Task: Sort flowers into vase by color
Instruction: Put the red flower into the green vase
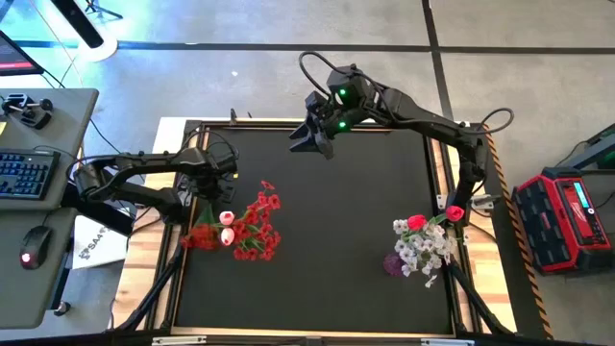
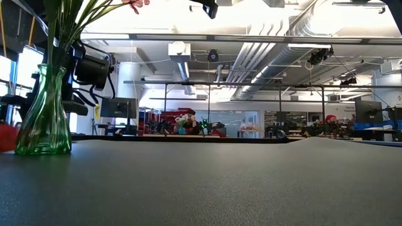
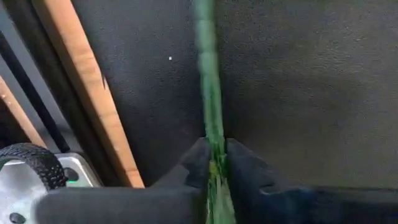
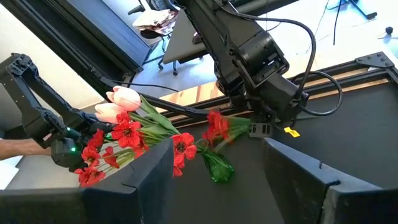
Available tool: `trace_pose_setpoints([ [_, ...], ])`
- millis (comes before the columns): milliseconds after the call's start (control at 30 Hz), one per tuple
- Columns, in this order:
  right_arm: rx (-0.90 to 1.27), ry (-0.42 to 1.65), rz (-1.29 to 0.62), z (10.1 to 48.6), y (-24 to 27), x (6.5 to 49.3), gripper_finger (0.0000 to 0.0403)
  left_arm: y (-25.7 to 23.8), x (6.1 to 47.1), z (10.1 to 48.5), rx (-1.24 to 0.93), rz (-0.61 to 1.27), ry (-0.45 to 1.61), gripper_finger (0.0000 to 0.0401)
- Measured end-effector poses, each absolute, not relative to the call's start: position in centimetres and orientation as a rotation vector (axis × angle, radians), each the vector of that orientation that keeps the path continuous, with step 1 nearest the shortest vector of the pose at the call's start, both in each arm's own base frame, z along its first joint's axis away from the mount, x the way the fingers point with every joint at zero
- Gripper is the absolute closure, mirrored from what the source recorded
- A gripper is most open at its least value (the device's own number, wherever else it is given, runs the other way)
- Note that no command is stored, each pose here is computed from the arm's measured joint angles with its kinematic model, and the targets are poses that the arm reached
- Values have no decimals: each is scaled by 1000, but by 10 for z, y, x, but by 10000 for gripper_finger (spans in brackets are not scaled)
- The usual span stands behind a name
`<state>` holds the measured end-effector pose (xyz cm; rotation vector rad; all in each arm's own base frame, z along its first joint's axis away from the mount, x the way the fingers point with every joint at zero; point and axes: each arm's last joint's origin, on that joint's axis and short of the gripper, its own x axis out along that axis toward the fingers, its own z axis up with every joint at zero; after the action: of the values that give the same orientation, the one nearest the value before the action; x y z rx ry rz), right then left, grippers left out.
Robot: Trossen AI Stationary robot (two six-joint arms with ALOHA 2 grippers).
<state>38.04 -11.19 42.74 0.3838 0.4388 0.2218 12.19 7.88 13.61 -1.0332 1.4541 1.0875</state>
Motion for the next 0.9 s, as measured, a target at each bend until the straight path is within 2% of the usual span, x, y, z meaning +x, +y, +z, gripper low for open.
trace_pose_setpoints([
  [67,387,439,218,427,-112,380,174,79,122,137,-1033,1087,1455,389],
  [333,438,446,203,427,-112,380,174,83,127,172,-968,1096,1425,393],
  [633,529,456,144,427,-110,382,174,94,139,257,-834,1075,1107,397],
  [900,585,452,14,427,-93,388,174,95,136,331,-545,1061,846,398],
])
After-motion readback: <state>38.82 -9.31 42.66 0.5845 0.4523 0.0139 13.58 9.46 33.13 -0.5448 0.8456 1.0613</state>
